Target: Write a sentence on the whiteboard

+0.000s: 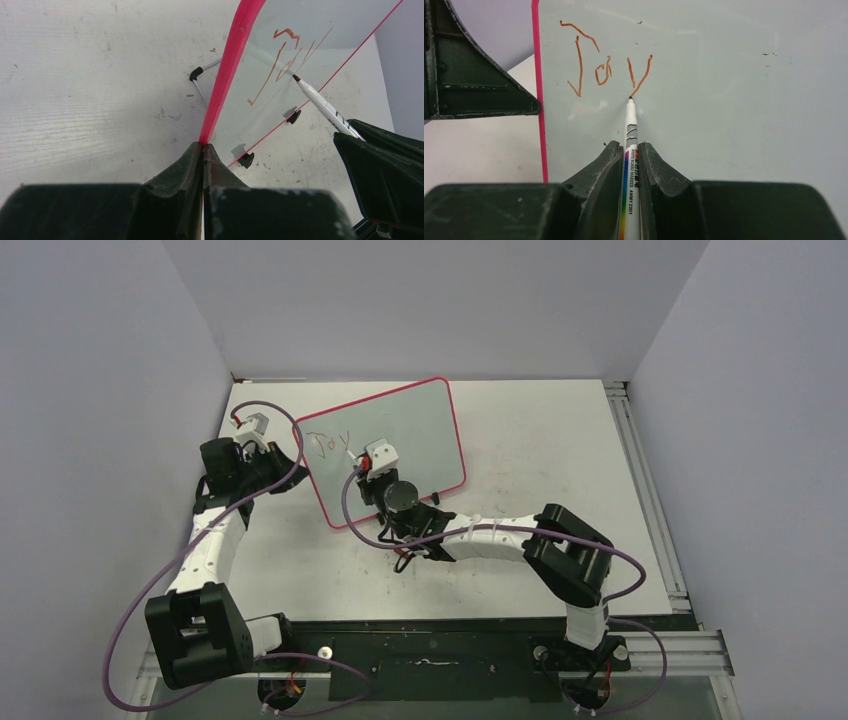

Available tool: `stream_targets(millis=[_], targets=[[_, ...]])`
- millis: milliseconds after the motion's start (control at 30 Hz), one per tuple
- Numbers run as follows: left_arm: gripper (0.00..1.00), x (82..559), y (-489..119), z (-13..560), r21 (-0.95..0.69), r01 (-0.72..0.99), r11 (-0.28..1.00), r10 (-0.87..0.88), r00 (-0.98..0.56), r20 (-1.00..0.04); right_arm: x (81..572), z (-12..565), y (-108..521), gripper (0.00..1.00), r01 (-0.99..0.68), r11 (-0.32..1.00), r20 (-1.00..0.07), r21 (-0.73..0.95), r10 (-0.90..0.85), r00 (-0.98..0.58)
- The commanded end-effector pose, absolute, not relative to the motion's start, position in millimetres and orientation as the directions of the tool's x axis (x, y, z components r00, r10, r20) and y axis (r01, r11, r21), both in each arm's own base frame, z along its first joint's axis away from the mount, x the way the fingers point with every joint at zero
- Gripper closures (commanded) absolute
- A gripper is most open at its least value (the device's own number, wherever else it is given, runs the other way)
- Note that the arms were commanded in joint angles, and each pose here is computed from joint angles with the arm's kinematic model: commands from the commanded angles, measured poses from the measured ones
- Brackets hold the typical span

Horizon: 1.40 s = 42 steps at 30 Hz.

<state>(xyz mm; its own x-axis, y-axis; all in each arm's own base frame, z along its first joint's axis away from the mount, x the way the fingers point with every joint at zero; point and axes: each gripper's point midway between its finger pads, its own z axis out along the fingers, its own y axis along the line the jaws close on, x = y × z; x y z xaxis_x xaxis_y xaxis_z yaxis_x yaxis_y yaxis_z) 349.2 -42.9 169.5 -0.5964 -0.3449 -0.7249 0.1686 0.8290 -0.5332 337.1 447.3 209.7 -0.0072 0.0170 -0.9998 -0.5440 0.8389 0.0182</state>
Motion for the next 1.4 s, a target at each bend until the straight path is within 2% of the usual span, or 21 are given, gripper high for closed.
stream_targets(millis=[0,433,1033,1367], targets=[[1.00,351.2,-54.4,190.1,-0.524,0.248,0.815,-0.315,-0.570,-0.759,328.1,200.9,450.5,0.95,-0.565,0.825,-0.999,0.024,0.008,-0.031],[1.00,350.6,-54.5,189.8,-0.525,0.247,0.815,-0.315,-0.571,-0.758,318.4,198.3,457.2,0.95,-0.587,0.810,-1.000,0.018,0.000,-0.031],[1.00,350.7,-53.7,189.2,-0.523,0.242,0.818,-0.315,-0.571,-0.758,293.8,264.1,436.7,0.95,-0.644,0.765,-0.994,0.025,0.089,0.066],[1.00,350.1,-54.5,190.0,-0.522,0.244,0.817,-0.315,-0.570,-0.759,314.2,276.3,418.8,0.95,-0.622,0.783,-0.992,0.025,0.099,0.084]])
